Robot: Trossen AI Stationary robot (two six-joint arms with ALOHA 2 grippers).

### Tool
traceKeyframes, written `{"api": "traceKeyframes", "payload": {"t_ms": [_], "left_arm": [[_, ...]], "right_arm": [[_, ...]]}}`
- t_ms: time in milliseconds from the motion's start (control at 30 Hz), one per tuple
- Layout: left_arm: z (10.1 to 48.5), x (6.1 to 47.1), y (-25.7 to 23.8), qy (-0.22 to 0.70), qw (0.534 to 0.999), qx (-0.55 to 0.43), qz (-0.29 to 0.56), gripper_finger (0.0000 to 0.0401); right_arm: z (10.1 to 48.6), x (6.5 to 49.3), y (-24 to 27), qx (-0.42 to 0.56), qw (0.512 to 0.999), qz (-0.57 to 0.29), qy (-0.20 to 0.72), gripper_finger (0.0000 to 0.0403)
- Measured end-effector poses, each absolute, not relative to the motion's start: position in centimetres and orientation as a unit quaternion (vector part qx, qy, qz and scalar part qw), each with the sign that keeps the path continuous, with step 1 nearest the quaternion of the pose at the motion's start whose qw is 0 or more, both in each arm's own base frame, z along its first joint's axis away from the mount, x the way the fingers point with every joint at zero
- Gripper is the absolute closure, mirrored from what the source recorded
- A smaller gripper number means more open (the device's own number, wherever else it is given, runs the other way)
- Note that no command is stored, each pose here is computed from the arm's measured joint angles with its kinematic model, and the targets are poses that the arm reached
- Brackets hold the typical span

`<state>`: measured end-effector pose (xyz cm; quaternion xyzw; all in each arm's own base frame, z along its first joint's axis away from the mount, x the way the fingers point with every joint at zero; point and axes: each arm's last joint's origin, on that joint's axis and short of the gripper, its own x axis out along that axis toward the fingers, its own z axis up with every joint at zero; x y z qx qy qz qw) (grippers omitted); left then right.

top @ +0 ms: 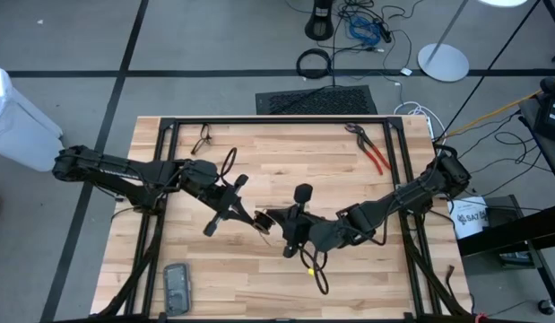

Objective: Coil cords
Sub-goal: Coil the black wire onto the spool

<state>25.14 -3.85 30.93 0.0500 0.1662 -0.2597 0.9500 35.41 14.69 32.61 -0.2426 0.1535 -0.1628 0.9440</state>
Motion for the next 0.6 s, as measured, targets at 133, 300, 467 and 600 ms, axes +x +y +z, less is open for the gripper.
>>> {"api": "traceKeyframes", "payload": {"t_ms": [133,300,467,600], "left_arm": [[30.9,25.1,-3.8,0.166,0.950,0.051,-0.260,0.0399],[30.9,25.1,-3.9,0.167,0.949,0.052,-0.261,0.0399],[31.0,25.1,-3.9,0.162,0.946,0.052,-0.276,0.0399],[31.1,25.1,-4.0,0.155,0.944,0.051,-0.286,0.0399]], "right_arm": [[32.6,35.8,14.0,-0.244,0.946,-0.144,0.154,0.0403],[32.7,36.4,13.3,-0.248,0.953,-0.094,0.147,0.0403],[33.1,36.7,13.1,-0.276,0.951,-0.066,0.125,0.0403],[33.4,36.8,12.9,-0.310,0.941,-0.063,0.117,0.0403]]}}
